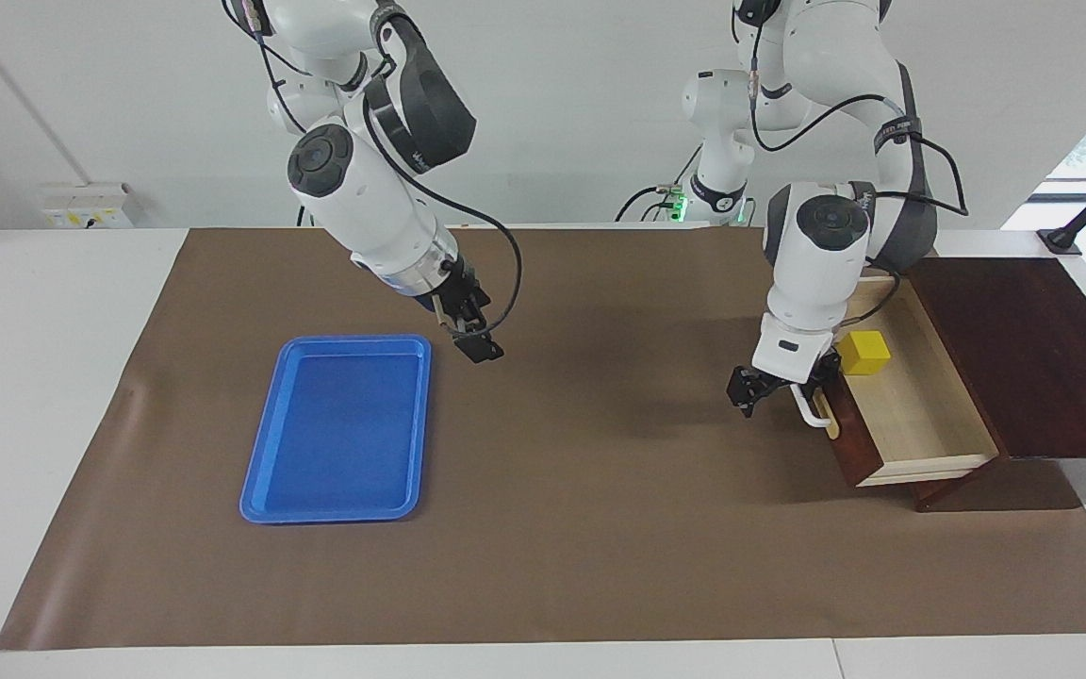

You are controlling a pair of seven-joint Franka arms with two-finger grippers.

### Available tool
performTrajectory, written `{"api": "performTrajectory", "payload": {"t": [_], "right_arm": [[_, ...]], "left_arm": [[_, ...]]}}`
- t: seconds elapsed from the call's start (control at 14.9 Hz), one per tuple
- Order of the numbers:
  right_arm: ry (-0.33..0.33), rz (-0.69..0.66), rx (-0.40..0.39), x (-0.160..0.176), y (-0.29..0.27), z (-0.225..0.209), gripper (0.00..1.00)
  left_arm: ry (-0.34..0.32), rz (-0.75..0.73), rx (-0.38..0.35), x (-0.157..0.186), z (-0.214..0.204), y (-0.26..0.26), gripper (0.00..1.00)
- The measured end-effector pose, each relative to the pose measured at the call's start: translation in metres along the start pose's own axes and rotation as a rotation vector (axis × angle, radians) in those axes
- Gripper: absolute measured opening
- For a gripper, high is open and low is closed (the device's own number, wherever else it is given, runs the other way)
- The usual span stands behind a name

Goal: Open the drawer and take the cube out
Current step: 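Pull the drawer open with the left gripper while the right gripper rises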

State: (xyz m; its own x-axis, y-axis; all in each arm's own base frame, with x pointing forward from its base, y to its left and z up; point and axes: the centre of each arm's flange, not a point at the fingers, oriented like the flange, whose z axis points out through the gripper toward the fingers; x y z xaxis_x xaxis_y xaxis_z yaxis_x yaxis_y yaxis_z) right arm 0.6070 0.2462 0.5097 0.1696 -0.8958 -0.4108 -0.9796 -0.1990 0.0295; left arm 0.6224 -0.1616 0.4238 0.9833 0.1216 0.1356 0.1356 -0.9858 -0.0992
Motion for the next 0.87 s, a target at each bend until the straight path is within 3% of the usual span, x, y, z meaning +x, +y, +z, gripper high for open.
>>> {"api": "performTrajectory", "payload": {"t": [0.6,0.87], "right_arm": [[-0.005,0.008,-0.016,0.003,0.001,0.004,0.95],[-0.004,0.009,-0.017,0.004,0.001,0.004,0.95]], "left_arm": [[-0.059,-0.015,0.014,0.0,-0.017,0.004,1.0],[-0.122,-0.104,0.006,0.007,-0.07,0.006,1.0]]}}
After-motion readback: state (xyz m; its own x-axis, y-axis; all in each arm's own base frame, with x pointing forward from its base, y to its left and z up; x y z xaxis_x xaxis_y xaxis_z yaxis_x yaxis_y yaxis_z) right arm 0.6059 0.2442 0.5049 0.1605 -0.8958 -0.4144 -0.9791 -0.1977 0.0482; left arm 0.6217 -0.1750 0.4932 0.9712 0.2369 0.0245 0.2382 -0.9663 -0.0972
